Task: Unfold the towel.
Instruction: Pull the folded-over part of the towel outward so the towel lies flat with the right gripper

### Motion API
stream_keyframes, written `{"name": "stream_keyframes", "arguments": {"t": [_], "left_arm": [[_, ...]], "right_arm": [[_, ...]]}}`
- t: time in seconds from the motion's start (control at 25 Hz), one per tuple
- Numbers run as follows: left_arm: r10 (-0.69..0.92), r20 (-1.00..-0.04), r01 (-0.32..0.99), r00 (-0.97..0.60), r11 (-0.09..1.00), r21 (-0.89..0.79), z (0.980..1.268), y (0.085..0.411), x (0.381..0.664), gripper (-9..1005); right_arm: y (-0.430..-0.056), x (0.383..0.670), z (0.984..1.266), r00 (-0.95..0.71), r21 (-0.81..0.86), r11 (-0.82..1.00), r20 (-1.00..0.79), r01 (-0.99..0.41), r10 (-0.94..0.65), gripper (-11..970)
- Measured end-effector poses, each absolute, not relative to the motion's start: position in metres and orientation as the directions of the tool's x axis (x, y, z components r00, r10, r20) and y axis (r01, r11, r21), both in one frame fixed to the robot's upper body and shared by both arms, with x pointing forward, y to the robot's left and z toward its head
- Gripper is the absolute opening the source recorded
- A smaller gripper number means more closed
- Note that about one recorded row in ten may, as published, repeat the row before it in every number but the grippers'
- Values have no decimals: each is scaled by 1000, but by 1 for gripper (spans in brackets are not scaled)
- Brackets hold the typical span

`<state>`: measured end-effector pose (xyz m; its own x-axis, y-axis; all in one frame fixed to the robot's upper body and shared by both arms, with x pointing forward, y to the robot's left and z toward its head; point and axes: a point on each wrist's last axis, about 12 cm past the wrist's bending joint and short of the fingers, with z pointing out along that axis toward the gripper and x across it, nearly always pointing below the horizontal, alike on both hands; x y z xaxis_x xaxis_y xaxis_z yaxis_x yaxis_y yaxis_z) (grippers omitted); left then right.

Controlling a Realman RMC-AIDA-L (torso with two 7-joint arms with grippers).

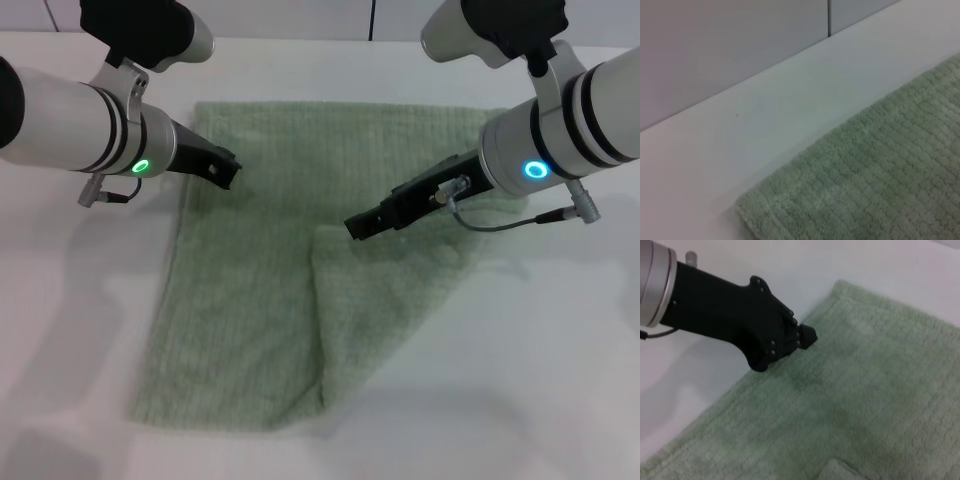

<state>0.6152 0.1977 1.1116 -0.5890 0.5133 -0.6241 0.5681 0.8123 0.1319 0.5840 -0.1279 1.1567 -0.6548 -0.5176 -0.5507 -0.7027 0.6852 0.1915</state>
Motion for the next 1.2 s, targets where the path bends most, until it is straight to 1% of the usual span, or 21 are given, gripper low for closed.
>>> {"name": "stream_keyframes", "arguments": {"t": [0.36, 0.64, 0.92, 1.2], "left_arm": [[523, -609, 576, -596, 807, 130, 1109, 195, 617, -2], [529, -604, 582, -597, 803, 128, 1108, 193, 616, -2], [528, -601, 581, -601, 804, 125, 1107, 194, 615, -2], [528, -600, 581, -601, 804, 124, 1107, 194, 615, -2]], "right_arm": [[-121, 586, 1152, -629, 163, 680, -573, -715, -525, 802], [-111, 590, 1143, -615, 147, 668, -568, -729, -547, 802], [-96, 584, 1135, -586, 132, 635, -558, -761, -587, 803], [-94, 586, 1127, -594, 138, 639, -553, -756, -584, 803]]}}
